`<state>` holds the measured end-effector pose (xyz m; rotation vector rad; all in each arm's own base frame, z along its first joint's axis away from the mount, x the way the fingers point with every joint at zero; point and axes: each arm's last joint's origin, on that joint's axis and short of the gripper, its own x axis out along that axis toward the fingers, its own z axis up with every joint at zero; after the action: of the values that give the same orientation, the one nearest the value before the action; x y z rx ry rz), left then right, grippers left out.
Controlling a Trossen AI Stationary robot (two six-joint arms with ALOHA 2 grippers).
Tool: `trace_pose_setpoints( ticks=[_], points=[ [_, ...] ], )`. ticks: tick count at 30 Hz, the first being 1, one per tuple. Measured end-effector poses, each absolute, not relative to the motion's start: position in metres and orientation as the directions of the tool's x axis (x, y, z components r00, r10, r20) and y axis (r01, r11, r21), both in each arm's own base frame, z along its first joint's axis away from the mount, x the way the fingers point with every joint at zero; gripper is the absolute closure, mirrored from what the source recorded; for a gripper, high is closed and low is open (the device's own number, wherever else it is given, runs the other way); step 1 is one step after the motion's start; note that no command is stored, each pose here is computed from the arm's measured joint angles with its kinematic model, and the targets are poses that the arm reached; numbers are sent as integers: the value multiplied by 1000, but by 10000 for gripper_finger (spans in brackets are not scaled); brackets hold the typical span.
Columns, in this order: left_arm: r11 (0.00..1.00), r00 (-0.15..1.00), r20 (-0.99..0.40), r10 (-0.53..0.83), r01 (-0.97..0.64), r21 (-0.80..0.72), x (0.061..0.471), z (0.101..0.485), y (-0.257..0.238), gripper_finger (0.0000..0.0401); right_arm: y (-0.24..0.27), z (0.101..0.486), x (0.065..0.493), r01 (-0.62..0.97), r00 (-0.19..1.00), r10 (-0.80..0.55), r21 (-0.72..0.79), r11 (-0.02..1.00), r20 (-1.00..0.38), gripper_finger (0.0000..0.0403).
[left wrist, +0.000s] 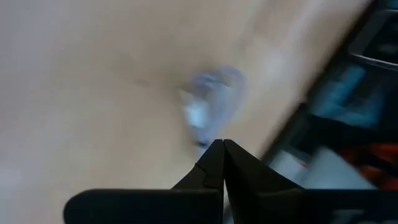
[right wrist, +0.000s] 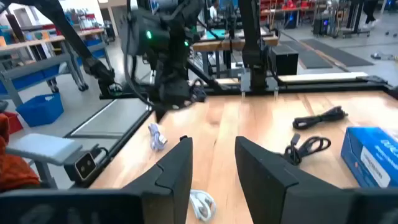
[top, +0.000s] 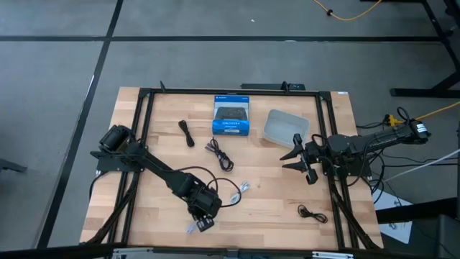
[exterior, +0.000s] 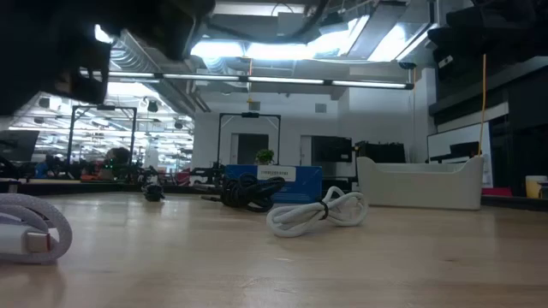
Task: Pick and place USB-C Cables
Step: Put the gray charger cable into the gray bin
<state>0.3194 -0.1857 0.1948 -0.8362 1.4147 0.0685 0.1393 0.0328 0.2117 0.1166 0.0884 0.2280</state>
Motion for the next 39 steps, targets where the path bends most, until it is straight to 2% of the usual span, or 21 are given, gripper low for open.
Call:
trace_pose_setpoints(
  ticks=[3, 8, 14, 18, 22, 28, 34, 37, 39],
  points=[
    [709, 251, -859, -445, -487, -510, 320, 198, -194, 401, 33, 211, 139, -219, 970, 230, 125, 968, -83, 277],
    [695, 243, -867, -435, -522, -495, 317, 198, -198, 395, 33, 210, 139, -218, 968, 230, 124, 968, -95, 277],
    [664, 244, -871, -427, -569, -485, 315, 197, -200, 342, 33, 208, 139, -216, 967, 230, 124, 969, -112, 277],
    [661, 269, -888, -373, -594, -458, 315, 191, -204, 304, 33, 208, 139, -215, 966, 229, 126, 969, -117, 277],
    [673, 219, -904, -368, -608, -421, 314, 174, -212, 286, 33, 207, 139, -214, 966, 229, 126, 969, -123, 277],
    [684, 120, -909, -399, -621, -383, 315, 151, -218, 283, 33, 207, 139, -213, 965, 229, 128, 969, -128, 277],
    [695, 94, -912, -399, -618, -367, 319, 144, -213, 289, 33, 206, 139, -213, 965, 229, 128, 969, -129, 277],
    [693, 104, -916, -388, -622, -365, 323, 142, -206, 314, 33, 206, 139, -212, 965, 229, 132, 968, -130, 277],
    [686, 107, -916, -387, -631, -363, 326, 142, -201, 345, 33, 206, 139, -209, 965, 229, 152, 966, -130, 277]
  ],
)
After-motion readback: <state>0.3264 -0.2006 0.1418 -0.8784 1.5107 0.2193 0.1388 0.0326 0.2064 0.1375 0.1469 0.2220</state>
